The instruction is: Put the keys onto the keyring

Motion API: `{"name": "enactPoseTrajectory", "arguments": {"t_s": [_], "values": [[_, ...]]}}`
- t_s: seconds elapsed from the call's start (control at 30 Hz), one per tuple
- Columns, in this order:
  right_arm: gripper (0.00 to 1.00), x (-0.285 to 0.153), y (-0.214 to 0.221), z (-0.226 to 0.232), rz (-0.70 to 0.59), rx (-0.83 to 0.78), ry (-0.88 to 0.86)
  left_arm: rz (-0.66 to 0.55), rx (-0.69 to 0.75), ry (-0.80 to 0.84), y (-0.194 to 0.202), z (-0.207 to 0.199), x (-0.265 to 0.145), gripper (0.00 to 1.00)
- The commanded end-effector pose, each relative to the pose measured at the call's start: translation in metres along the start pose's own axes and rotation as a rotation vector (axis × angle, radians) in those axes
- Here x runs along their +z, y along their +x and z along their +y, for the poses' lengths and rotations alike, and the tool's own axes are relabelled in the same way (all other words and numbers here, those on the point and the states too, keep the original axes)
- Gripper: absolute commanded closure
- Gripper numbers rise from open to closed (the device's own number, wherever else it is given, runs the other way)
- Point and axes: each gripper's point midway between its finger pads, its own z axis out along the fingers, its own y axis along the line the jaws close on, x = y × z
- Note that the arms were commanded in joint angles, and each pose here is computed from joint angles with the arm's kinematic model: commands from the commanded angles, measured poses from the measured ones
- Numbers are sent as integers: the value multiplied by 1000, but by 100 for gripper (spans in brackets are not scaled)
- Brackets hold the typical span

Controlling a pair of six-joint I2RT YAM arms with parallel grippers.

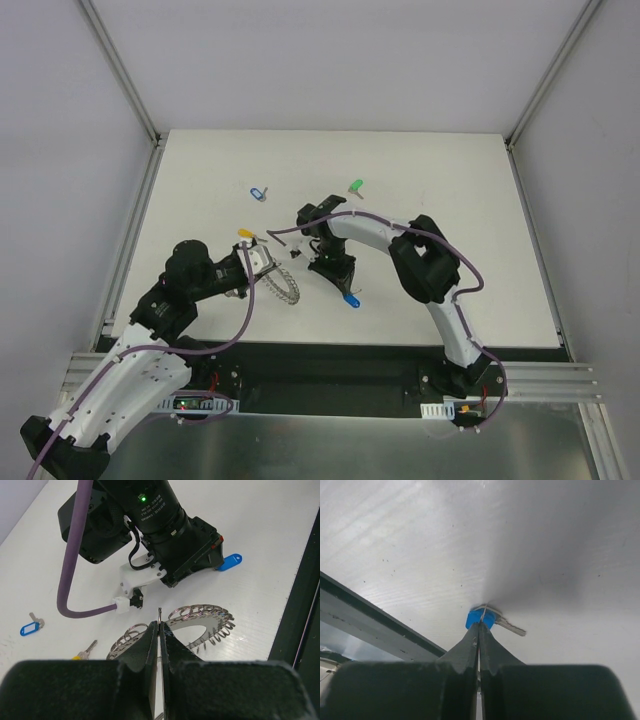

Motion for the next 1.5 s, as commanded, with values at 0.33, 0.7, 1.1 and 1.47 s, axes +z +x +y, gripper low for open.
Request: {"name": "enactPoseTrajectory", "arguments": {"t_s": [0.33,0.7,1.1,1.47], "values": [[71,-30,-22,-7,-146,29,133,-22,19,-40,-9,10,-1,100],[61,-65,-22,2,-527,8,170,-14,10,-43,-7,11,1,100],[61,-38,-37,-10,-697,2,220,-15,0,-58,-8,13,0,100],[64,-20,-35,-5,-643,1,220,-7,0,-74,-6,15,-1,100]]}}
